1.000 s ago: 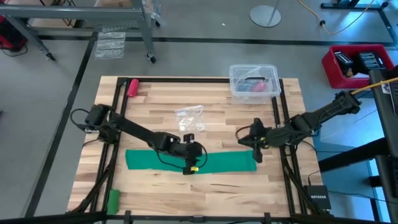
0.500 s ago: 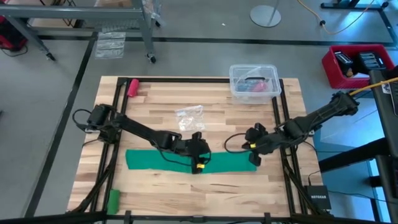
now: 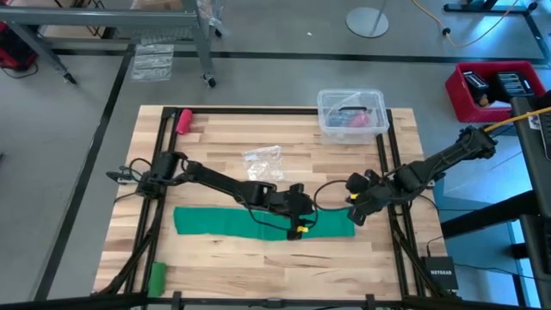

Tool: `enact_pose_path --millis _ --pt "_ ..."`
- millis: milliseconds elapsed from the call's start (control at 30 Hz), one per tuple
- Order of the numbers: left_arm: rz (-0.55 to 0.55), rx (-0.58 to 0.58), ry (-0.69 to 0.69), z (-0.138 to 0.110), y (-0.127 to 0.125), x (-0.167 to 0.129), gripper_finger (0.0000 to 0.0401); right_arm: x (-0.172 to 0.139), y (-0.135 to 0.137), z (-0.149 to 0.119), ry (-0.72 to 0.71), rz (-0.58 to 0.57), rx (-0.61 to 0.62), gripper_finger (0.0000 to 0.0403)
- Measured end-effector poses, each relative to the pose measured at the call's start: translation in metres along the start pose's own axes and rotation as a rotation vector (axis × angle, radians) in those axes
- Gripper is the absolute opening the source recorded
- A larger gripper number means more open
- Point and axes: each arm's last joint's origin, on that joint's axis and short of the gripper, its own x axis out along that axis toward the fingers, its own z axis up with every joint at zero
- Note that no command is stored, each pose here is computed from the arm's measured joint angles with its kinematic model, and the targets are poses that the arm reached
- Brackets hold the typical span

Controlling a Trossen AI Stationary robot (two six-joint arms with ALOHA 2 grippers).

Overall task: Roll bandage
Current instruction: Roll the green bandage

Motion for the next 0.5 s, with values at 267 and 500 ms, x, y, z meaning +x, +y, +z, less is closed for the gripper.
enact_pose_path --millis 267,500 --pt "-0.002 0.019 0.011 -0.001 -0.002 0.000 0.0159 0.044 0.000 -0.033 0.177 0.050 0.215 0.0028" --pt "-0.004 0.055 0.097 -0.005 -0.007 -0.009 0.0159 0.062 0.008 -0.055 0.263 0.035 0.296 0.0028"
